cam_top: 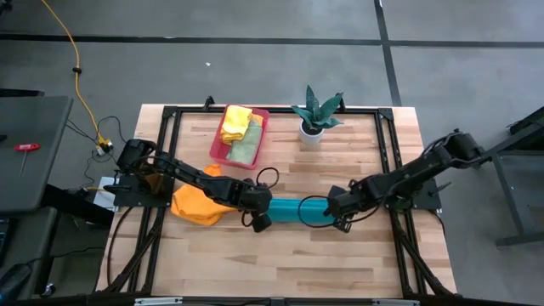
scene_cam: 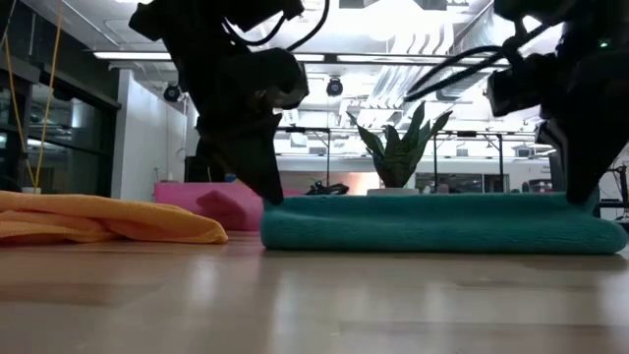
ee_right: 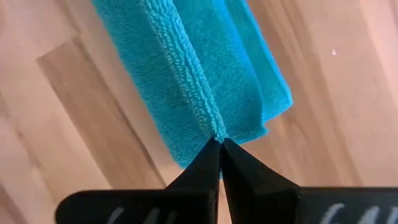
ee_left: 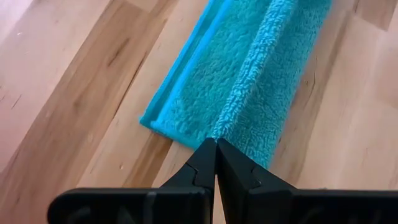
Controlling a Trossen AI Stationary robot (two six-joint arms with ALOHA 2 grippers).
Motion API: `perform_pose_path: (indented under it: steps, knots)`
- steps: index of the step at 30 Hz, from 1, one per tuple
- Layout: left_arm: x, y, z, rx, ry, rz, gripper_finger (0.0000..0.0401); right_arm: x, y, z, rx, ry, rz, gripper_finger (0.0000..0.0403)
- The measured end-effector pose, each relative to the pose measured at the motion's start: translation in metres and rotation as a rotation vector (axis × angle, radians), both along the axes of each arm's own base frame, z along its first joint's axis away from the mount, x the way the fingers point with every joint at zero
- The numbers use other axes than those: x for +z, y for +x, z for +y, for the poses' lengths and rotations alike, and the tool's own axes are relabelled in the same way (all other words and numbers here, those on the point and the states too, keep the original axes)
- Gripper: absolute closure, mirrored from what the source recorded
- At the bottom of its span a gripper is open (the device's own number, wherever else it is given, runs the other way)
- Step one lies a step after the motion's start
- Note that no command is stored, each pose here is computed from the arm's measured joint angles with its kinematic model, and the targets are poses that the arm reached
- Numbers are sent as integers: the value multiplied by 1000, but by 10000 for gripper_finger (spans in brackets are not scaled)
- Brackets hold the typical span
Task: Fold microfiber towels
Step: Fold the blue microfiber cloth
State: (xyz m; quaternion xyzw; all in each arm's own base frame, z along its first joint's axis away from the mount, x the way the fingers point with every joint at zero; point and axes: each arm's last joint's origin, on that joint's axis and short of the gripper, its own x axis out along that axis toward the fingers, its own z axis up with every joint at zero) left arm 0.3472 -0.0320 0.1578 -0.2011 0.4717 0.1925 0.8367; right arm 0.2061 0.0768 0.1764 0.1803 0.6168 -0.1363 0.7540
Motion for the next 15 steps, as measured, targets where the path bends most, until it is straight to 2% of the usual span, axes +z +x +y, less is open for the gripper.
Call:
perform_pose_path:
  steps: [15]
  knots:
    - [-15, 3, 0, 36, 0, 34, 397, -10, 5, 1, -51, -47, 10, 403]
